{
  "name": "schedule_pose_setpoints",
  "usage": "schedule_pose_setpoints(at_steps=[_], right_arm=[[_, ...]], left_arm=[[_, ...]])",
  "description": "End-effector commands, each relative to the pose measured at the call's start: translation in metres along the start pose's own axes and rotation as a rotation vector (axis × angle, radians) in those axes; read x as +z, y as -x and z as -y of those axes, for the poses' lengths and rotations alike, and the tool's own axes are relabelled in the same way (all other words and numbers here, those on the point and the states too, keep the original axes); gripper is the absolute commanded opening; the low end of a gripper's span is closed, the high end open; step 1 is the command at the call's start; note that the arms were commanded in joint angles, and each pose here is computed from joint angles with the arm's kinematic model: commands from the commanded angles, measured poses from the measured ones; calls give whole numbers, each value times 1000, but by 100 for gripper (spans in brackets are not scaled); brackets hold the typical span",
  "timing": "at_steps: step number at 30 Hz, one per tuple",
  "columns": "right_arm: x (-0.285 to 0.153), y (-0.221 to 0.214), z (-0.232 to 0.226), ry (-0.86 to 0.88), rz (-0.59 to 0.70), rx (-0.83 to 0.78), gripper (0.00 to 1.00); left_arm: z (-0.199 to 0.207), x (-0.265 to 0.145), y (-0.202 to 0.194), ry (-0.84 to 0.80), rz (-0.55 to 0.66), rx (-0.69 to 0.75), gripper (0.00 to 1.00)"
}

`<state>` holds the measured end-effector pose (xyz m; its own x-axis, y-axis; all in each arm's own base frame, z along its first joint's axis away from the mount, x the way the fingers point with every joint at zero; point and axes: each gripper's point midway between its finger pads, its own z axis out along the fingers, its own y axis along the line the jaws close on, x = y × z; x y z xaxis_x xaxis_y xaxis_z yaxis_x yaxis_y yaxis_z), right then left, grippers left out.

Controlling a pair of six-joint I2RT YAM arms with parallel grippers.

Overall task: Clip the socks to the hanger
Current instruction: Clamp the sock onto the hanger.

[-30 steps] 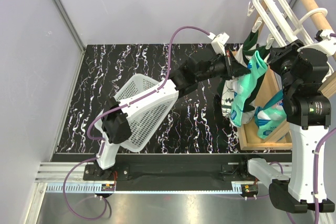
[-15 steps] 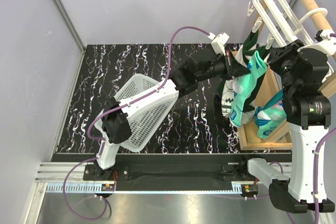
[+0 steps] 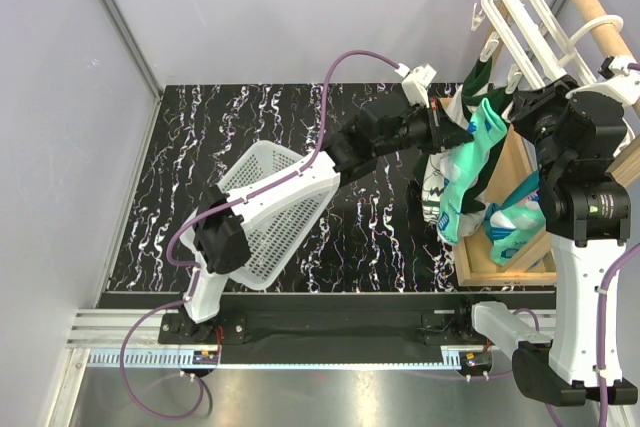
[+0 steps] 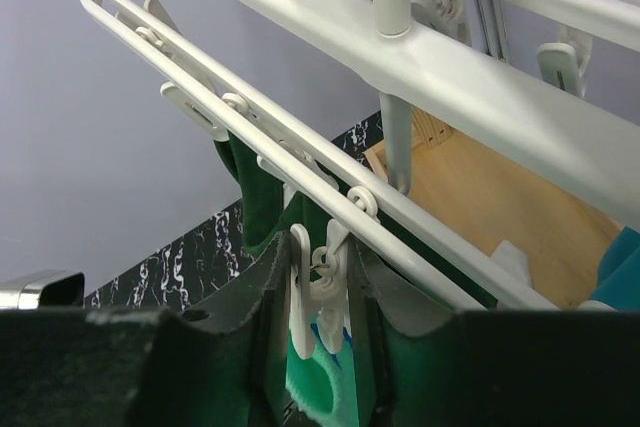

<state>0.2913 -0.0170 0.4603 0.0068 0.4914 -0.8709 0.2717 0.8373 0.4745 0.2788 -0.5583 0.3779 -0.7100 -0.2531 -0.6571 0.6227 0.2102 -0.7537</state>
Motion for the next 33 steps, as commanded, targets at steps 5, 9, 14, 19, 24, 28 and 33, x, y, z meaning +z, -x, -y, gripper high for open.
schedule_pose_setpoints(at_steps=[5, 9, 14, 19, 24, 28, 33], right_arm=[[0, -23, -5, 33, -104, 6, 0], [4, -31, -5, 37, -129, 1, 0], [5, -40, -8, 68, -153, -5, 0], [1, -40, -10, 85, -156, -16, 0], [0, -40, -14, 109, -161, -15, 0], [0, -41, -22, 157, -162, -23, 0], [-2, -36, -29, 195, -149, -22, 0]], left_arm=[[-32, -67, 23, 315, 96, 280, 0], [-45, -103, 22, 424, 83, 337, 0], [-8, -110, 19, 300, 9, 313, 0], [40, -106, 14, 95, -53, 283, 0], [64, -94, 26, 64, -35, 226, 0], [57, -79, 25, 144, -47, 156, 0], [39, -62, 19, 220, -45, 84, 0]])
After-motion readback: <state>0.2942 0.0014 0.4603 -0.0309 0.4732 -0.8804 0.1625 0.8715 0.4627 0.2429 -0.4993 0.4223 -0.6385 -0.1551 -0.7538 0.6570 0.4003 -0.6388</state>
